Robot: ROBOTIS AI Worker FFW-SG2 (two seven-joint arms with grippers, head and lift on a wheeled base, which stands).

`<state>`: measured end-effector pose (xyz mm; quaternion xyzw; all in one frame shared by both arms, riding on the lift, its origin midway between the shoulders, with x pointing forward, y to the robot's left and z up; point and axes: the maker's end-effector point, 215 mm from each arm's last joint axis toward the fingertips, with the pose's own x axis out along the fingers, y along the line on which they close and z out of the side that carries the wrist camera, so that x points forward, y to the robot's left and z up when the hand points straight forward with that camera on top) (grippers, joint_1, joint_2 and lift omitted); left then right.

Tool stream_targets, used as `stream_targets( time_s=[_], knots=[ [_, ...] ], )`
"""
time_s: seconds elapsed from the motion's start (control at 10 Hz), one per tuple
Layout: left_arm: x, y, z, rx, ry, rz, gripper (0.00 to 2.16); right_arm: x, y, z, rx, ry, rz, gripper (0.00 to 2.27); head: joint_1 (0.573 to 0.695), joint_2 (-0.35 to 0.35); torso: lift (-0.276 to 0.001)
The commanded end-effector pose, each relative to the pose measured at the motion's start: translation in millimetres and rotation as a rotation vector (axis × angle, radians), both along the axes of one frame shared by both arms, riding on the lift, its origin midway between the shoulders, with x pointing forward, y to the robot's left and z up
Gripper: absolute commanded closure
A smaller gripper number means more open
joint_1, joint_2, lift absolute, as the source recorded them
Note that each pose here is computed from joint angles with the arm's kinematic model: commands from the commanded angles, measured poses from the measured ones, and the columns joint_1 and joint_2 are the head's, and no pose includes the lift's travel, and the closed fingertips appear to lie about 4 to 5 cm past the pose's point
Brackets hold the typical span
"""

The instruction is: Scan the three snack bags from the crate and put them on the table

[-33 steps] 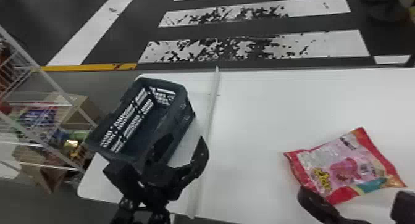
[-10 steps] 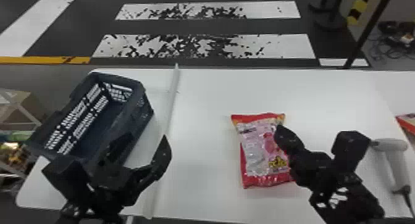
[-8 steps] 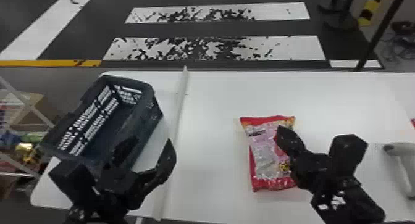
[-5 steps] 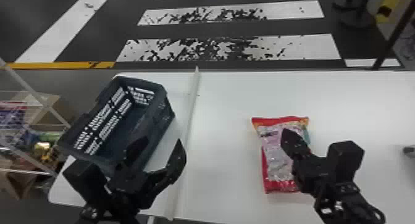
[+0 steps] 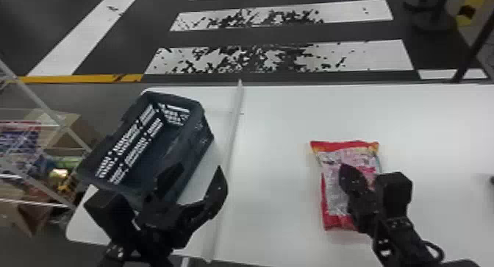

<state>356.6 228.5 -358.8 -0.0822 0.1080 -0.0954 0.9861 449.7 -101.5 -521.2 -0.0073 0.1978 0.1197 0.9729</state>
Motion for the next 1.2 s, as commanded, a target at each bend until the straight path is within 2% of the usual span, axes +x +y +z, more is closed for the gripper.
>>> stream_targets(
  time_s=[0.0,0.4,0.6,0.9,1.0,1.1],
  knots=[
    [0.9,0.9,-1.4,-0.002,0.000,0.000,0.02,-1.4,-17.2,-11.1,-0.012,0.014,-0.045,2.21,0.695,0.182,-0.094],
    [8.5,-10.0,-13.5,-0.023,0.010,-0.020,0.02,-14.5,-76.8,-19.1,-0.012,0.011,-0.160,2.21,0.695,0.103,-0.094],
    [11.8,-12.3,-13.8,-0.028,0.006,-0.024,0.02,-22.7,-90.9,-17.7,-0.015,0.002,-0.181,2.21,0.695,0.056,-0.094],
    [14.6,-17.3,-21.2,-0.039,0.013,-0.032,0.02,-32.3,-106.0,-15.1,-0.030,0.000,-0.190,2.21,0.695,0.021,-0.094],
    [16.1,-17.4,-21.9,-0.043,0.013,-0.033,0.02,-34.7,-106.5,-11.5,-0.028,-0.009,-0.190,2.21,0.695,0.012,-0.094],
    [17.9,-17.3,-21.8,-0.046,0.011,-0.032,0.02,-34.7,-99.3,9.8,-0.012,-0.048,-0.182,2.21,0.695,0.008,-0.094]
  ],
)
